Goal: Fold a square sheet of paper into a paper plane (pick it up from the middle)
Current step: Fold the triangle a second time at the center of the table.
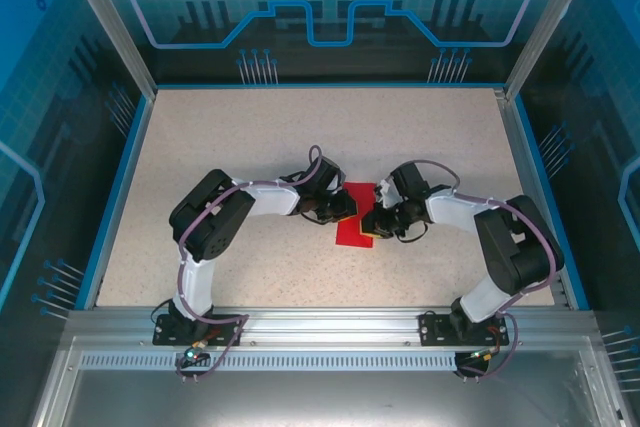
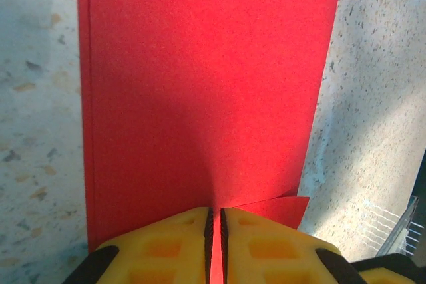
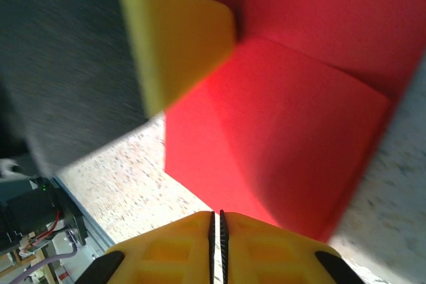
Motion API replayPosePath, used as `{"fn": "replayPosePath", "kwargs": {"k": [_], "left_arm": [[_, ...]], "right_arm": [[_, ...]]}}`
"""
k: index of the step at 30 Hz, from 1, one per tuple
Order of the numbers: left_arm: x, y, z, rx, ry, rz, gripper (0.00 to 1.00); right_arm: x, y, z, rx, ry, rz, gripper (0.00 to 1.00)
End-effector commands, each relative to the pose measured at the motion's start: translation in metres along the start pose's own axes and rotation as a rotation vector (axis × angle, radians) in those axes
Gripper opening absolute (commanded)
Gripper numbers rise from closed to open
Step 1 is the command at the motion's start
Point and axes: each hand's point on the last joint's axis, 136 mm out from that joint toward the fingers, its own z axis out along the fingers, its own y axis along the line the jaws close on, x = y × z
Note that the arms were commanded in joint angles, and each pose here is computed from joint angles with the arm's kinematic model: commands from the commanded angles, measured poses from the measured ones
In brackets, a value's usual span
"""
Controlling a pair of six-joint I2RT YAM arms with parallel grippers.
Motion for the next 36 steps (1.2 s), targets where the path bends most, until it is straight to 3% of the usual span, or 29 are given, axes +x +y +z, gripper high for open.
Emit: {"fn": "replayPosePath", "kwargs": {"k": [1,10,27,36], "left_arm": [[0.007,0.020,0.004,-0.067,0.018,-0.022,0.16],[0.008,0.027,0.006,-0.087,0.020,-0.026,0.15],[0.010,0.033,0.008,-0.108,0.022,-0.036,0.14],[0.007,0.023,0.004,-0.081,0.017,-0.025,0.14]], "right_arm": [[-0.003,0.012,0.008,-0.011,0.021,-0.001,0.13],[0.013,-0.026,0.022,0.095,0.074,0.060,0.13],[0.057,-0.054,0.004,0.069,0.107,0.112,0.16],[0.037,-0.045,-0.018,0.050,0.021,0.097,0.19]]}}
